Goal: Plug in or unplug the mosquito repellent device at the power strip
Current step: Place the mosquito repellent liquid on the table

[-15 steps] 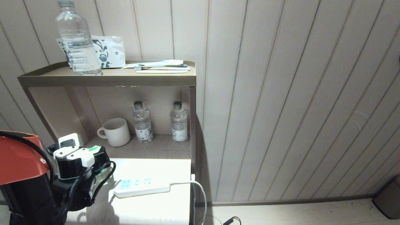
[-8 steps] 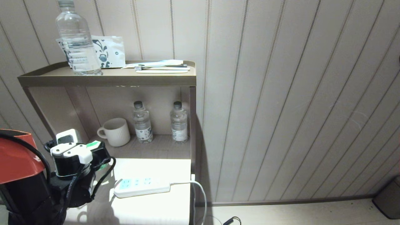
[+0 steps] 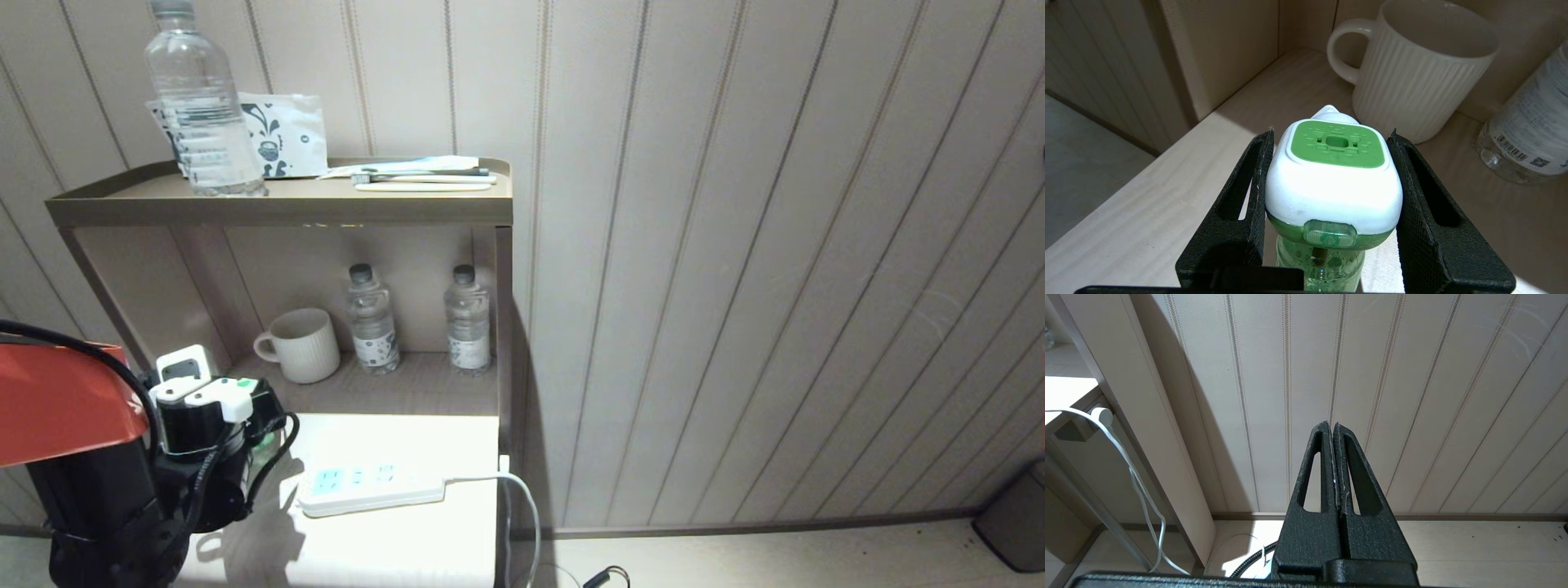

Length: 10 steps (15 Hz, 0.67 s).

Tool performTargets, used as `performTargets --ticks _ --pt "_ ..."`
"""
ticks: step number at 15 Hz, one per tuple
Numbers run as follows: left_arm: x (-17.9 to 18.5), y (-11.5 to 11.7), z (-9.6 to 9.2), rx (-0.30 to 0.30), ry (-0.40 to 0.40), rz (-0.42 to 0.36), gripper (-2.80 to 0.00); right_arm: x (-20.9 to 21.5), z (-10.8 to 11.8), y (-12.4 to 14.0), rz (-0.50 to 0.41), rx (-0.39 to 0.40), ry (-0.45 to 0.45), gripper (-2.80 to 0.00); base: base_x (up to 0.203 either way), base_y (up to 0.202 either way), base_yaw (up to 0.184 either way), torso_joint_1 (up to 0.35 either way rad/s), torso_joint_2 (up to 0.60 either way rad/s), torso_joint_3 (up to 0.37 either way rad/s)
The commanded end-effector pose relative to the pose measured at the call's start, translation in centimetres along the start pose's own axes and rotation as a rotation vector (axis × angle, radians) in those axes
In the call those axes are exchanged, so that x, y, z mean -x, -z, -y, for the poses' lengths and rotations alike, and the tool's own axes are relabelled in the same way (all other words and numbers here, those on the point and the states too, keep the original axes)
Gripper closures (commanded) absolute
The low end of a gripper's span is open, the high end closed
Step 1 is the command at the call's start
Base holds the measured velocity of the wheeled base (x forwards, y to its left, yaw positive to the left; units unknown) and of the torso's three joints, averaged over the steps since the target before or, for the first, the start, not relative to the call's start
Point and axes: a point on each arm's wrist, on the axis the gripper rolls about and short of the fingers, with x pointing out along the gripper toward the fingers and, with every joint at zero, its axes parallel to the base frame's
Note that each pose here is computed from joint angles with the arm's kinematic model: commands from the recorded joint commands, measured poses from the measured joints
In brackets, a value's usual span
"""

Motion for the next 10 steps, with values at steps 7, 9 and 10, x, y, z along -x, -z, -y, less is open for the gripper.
performTargets --ticks 7,9,10 --pt "-0.56 0.37 0.13 0.02 -0.021 0.026 0.0 -0.01 0.0 0.0 -0.001 0.0 0.0 0.0 0.0 0.0 0.0 0.0 0.0 0.0" --pt "-0.62 0.46 0.14 0.018 -0.021 0.024 0.0 -0.01 0.0 0.0 -0.001 0.0 0.0 0.0 0.0 0.0 0.0 0.0 0.0 0.0" --pt "-0.64 0.43 0.21 0.019 -0.02 0.026 0.0 -0.01 0.0 0.0 -0.001 0.0 0.0 0.0 0.0 0.0 0.0 0.0 0.0 0.0"
